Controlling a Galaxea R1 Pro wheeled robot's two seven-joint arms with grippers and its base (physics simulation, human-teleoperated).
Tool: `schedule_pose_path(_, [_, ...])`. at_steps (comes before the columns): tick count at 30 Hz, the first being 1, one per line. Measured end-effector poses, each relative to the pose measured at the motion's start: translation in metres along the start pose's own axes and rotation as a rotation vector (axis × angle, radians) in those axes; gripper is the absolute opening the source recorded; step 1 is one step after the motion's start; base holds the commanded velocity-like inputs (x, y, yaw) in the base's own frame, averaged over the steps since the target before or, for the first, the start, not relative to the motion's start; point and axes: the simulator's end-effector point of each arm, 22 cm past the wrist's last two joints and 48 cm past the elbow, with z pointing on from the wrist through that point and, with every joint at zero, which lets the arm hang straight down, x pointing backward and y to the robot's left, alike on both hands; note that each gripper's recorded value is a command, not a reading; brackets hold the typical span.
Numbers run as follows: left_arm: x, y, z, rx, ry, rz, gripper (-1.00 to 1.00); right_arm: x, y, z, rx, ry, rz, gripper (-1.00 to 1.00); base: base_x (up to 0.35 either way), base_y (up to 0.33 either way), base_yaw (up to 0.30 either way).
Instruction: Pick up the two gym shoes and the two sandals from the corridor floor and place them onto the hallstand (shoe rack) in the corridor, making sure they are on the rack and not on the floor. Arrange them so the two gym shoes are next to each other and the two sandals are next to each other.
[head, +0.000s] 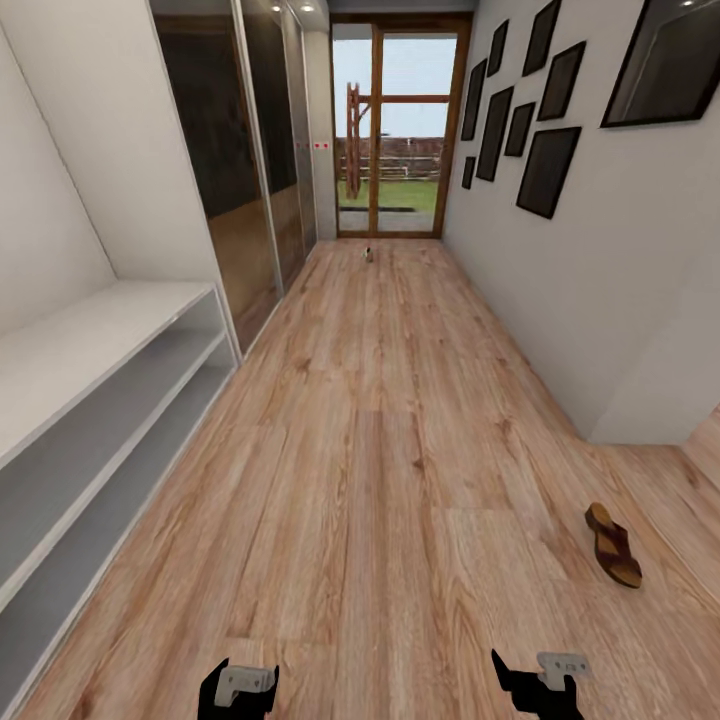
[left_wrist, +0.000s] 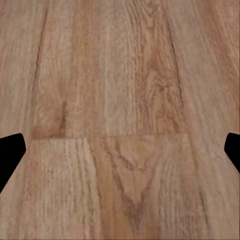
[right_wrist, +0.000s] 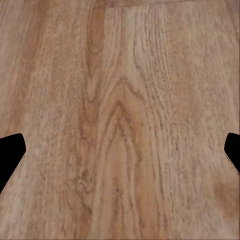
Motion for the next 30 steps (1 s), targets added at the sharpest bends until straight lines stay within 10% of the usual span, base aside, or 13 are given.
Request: schedule_pose_path(30, [-0.0020, 0.0064, 0.0001, -0.024, -0.008, -0.063, 1.00, 0.0001, 0.0000, 0.0000, 0.000, 0.000, 0.000, 1.00, 0.343, 0.000, 0.000])
